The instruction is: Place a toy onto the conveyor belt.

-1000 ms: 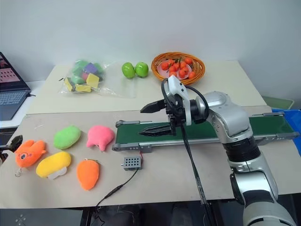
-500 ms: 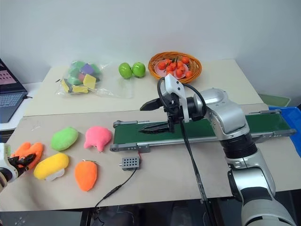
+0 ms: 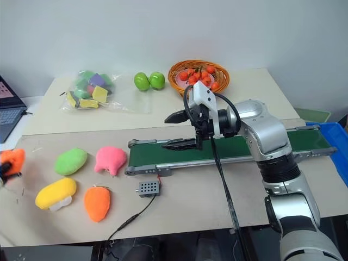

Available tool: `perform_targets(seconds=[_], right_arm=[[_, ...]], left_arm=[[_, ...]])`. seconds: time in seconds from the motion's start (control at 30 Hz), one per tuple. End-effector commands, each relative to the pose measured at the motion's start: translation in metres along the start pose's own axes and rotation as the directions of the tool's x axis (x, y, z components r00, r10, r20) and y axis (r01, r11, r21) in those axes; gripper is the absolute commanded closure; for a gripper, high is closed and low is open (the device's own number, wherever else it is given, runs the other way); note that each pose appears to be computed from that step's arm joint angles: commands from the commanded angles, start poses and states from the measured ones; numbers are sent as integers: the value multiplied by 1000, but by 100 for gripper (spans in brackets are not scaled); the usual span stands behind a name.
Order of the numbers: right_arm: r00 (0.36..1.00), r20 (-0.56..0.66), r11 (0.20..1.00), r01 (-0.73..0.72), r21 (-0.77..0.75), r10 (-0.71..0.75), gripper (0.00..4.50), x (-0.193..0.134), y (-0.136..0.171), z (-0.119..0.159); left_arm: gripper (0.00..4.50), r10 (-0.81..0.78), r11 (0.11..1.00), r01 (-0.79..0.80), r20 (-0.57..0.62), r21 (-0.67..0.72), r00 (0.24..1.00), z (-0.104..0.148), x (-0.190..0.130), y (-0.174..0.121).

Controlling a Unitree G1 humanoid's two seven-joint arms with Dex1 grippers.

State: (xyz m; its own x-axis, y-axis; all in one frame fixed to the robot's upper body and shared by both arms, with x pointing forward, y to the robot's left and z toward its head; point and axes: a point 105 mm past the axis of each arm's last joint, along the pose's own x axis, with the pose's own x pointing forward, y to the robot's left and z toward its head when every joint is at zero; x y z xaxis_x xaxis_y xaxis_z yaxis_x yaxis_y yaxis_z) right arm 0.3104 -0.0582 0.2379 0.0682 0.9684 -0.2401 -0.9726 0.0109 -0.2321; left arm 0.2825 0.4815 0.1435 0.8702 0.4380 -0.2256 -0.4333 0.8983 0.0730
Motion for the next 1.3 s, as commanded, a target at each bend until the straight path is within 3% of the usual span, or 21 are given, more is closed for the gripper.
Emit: perform_targets(seconds=[0.03,0.1,0.27,0.47,0.8,1.3], right_arm=[[1000,30,997,13,-77,-10,0,-5,-1,17],[999,33,997,11,-81,-8,0,-5,-1,18],[999,29,996,23,-87,-21,0,-7,-2,17],[998,25,995,54,-88,-52,0,-11,-2,17],[989,5,983,145,-111,-145,0,-26,-2,20],[963,-15,957,267,-109,-270,0,-44,4,20]], left_arm=[[420,-195,979,178,195,102,961,80,-10,-47],[420,-406,887,354,133,297,904,86,-17,-100],[420,-740,627,644,76,439,668,105,-56,-193],[420,-925,289,799,-62,527,375,102,-103,-261],[420,-951,52,820,-223,570,215,66,-110,-299],[420,-924,-166,744,-366,647,112,39,-102,-330]])
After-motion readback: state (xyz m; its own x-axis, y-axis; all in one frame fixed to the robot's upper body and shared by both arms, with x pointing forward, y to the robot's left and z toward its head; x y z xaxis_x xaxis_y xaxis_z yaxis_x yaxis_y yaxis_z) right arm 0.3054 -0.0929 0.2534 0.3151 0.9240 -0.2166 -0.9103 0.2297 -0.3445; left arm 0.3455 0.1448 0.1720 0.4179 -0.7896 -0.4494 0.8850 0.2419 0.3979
